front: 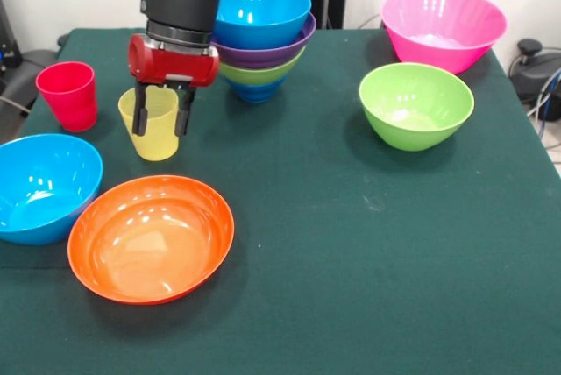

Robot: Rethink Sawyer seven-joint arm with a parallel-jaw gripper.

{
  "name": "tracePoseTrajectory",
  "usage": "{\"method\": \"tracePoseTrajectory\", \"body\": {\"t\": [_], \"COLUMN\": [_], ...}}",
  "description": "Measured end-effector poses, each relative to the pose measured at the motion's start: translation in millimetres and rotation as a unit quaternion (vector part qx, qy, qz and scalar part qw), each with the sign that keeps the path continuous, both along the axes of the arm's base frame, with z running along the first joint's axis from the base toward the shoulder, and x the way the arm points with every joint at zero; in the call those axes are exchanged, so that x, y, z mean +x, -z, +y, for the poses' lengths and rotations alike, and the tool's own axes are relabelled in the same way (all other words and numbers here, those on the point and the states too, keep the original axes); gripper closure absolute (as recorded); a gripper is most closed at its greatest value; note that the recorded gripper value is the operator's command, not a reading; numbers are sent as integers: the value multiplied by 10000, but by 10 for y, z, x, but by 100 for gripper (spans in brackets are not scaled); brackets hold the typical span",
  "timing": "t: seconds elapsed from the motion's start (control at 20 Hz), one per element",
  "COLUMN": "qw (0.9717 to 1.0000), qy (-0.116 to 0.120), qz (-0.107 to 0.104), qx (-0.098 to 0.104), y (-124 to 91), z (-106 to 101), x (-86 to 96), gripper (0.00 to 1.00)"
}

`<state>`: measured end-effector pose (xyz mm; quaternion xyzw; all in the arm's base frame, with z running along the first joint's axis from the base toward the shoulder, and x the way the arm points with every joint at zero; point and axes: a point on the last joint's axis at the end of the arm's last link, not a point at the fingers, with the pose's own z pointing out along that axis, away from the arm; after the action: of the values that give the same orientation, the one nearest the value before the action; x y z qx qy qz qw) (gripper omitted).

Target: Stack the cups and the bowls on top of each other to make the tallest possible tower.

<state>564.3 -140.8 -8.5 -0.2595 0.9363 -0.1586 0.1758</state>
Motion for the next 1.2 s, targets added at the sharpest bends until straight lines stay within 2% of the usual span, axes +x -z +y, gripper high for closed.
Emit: {"method": "tracePoseTrajectory", "body": {"t": [0.2, 0.5, 0.55, 0.8, 0.85, 1.2], "qw": [9998, 9990, 9985, 9978, 9974, 9961], "qy": [-181, -444, -520, -572, -566, -497], "qz": [48, -39, -122, -326, -436, -727], "qx": [-62, -80, -73, -54, -50, -57], "y": [66, 94, 90, 54, 32, -28], "z": [67, 152, 185, 245, 266, 287], "x": [-109, -178, -182, -151, -120, -50], "gripper": [0, 0, 0, 0, 0, 0]}}
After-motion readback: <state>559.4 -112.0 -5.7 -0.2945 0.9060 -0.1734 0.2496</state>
